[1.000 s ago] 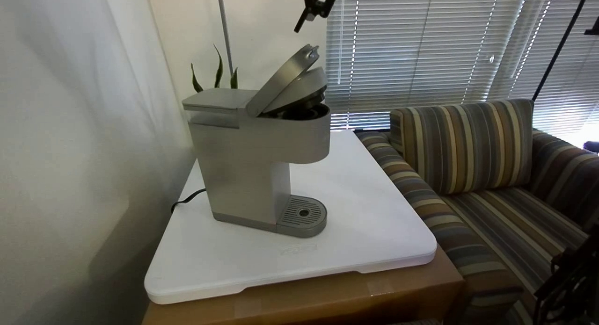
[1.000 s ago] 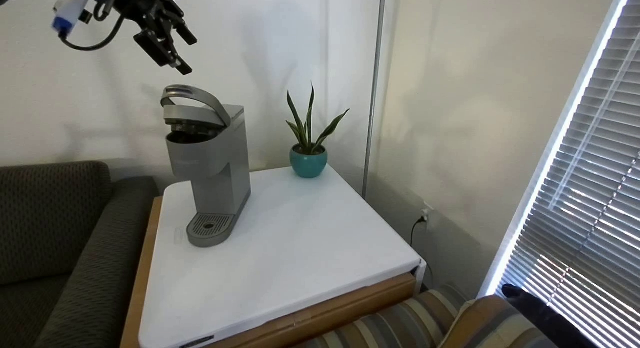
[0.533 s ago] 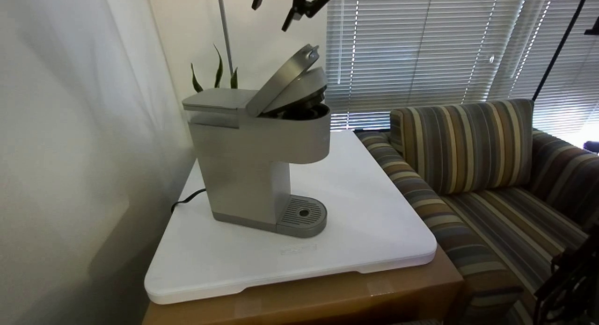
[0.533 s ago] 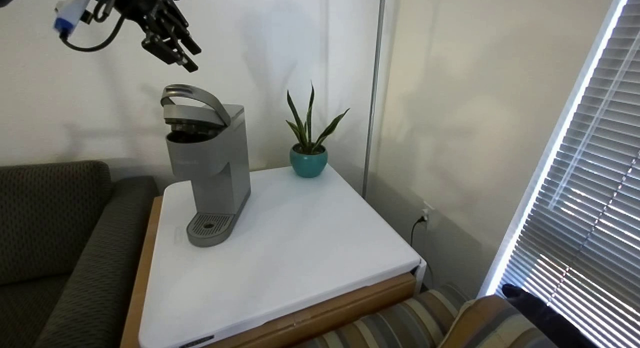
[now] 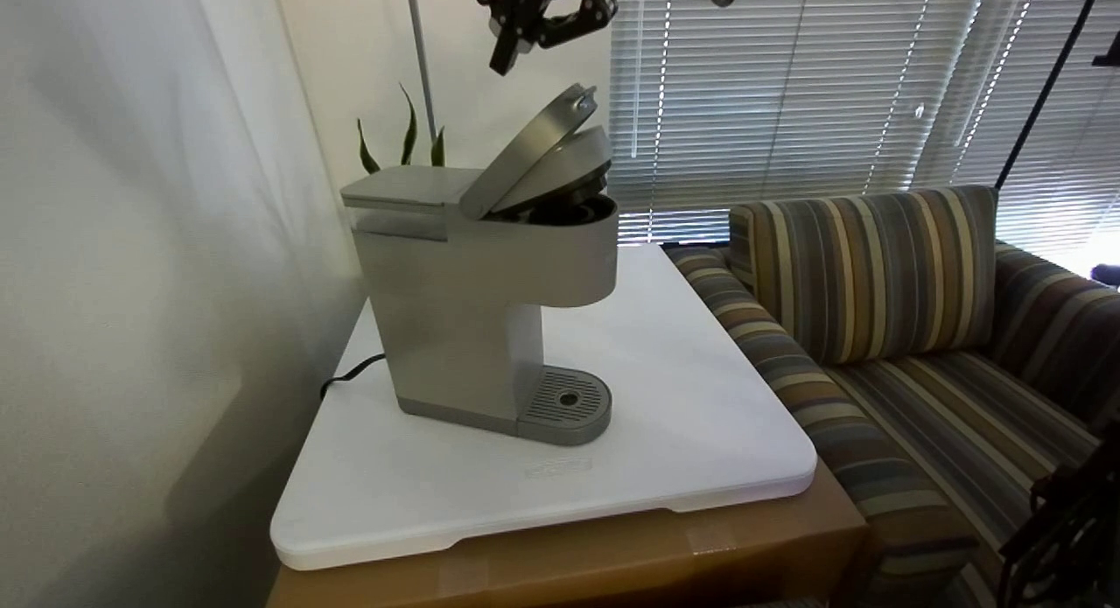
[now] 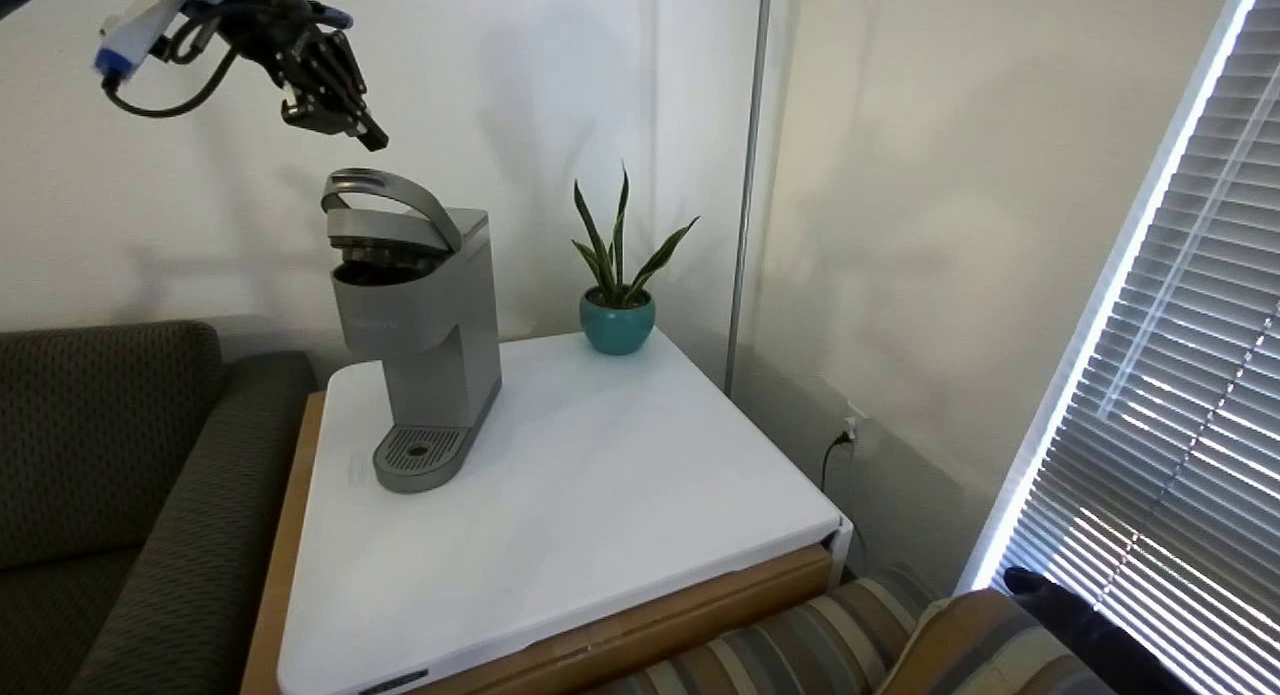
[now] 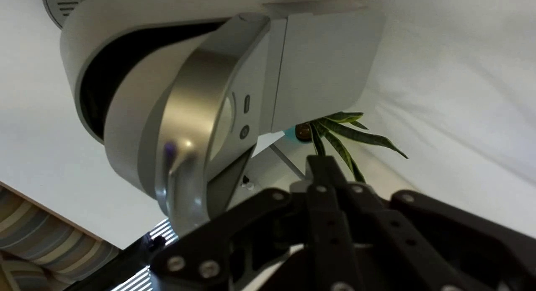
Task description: Close then reopen the lid of the machine
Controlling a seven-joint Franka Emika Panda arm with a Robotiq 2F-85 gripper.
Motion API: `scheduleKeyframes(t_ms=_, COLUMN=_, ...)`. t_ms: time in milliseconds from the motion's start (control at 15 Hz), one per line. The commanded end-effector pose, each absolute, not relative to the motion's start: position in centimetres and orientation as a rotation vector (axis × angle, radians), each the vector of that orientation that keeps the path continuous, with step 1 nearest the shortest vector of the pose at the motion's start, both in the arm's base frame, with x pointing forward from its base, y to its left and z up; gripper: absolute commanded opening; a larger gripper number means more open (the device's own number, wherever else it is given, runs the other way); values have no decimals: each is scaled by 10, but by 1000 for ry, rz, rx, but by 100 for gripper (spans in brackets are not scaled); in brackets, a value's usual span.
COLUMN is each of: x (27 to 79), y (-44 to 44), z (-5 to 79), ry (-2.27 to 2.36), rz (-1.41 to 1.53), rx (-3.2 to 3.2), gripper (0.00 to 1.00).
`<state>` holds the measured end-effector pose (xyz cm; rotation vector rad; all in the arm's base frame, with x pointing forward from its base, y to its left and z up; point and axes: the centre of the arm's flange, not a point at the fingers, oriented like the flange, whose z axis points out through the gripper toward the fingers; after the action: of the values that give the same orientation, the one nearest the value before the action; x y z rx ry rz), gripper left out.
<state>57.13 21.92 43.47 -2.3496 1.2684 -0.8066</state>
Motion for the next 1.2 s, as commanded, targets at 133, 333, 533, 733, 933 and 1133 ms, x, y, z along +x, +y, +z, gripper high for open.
scheduleKeyframes(t_ms=133, x=561, y=218, z=445, ry=1341, rz=-759, rx=-2373, gripper=0)
scheduleKeyframes(t_ms=333, x=557, y=212, z=450, ry=1363, rz=-772, rx=-2363, gripper=0)
scheduleKeyframes(t_ms=533, x=551, y=210, z=450, ry=1386, rz=-768, rx=-2362, gripper=0)
scheduleKeyframes(t_ms=733, x=543, y=209, z=445, ry=1402, rz=-751, rx=-2363, gripper=0)
scheduleKeyframes(t_ms=933, x=534, y=206, z=438, ry=1428, rz=-727, rx=-2369, gripper=0)
scheduleKeyframes(t_ms=1133, x=524, y=202, z=431, ry=1458, rz=-703, rx=-2368, gripper=0)
